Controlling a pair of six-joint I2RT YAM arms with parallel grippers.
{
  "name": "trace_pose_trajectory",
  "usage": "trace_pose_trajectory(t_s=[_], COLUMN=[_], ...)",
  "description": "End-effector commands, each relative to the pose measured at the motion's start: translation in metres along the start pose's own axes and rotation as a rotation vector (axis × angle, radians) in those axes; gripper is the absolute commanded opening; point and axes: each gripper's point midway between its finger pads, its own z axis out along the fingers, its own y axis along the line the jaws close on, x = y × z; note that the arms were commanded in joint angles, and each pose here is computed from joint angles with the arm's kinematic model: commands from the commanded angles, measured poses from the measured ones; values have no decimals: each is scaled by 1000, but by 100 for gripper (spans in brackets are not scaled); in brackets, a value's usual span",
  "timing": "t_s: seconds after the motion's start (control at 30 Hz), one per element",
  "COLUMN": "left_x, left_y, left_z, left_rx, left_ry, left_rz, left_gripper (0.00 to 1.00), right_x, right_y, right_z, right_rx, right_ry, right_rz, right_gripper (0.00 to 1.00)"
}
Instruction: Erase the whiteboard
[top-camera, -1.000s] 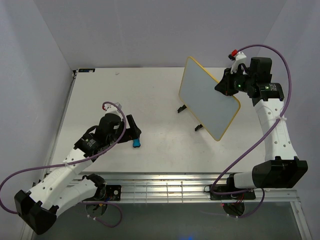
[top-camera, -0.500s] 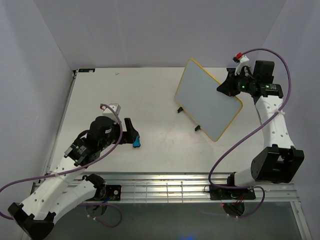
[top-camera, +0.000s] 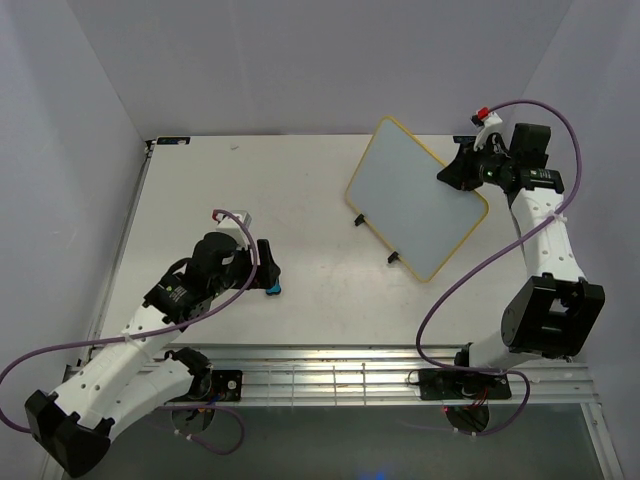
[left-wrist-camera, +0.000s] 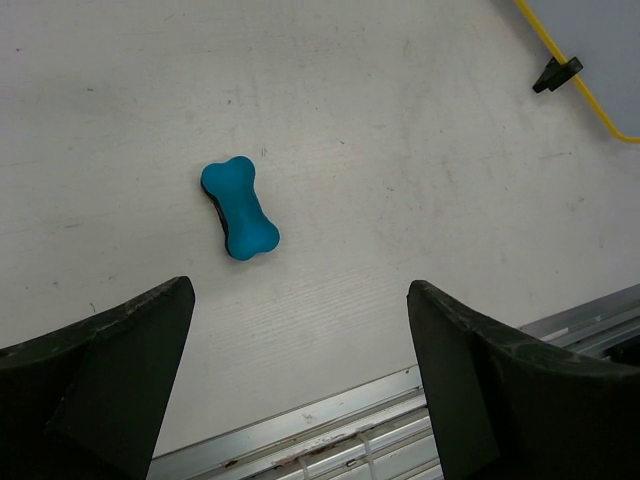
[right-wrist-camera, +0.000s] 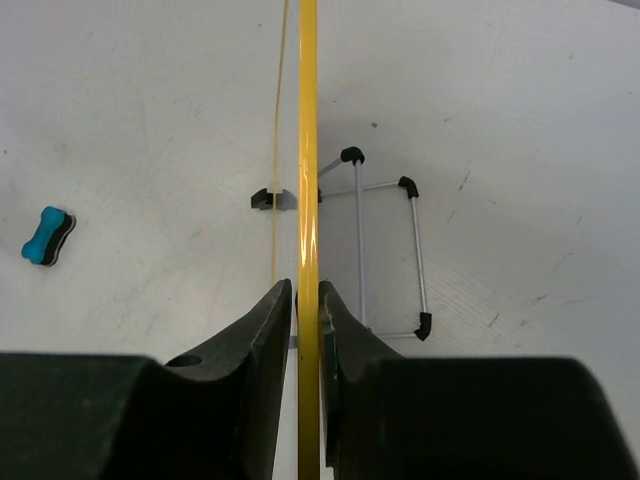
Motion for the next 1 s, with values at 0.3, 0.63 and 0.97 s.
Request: trace_pose_trajectory(t_s=[0.3,0.63,0.97], left_x=[-5,-4,-5], left_y=[-5,-6,-4], left_z=[-2,-3,-2], left_rx=[31,39,31], left_ry=[-29,-32,-36], left_rz=[8,6,7], left_gripper=[98,98,98], right_x=[6,21,19], right_y=[-47,-82,-93], right_z=[18,33,21], right_rx=[131,210,319], right_ry=[31,101,103], right_rz=[-4,-1,13], right_gripper=[66,94,90])
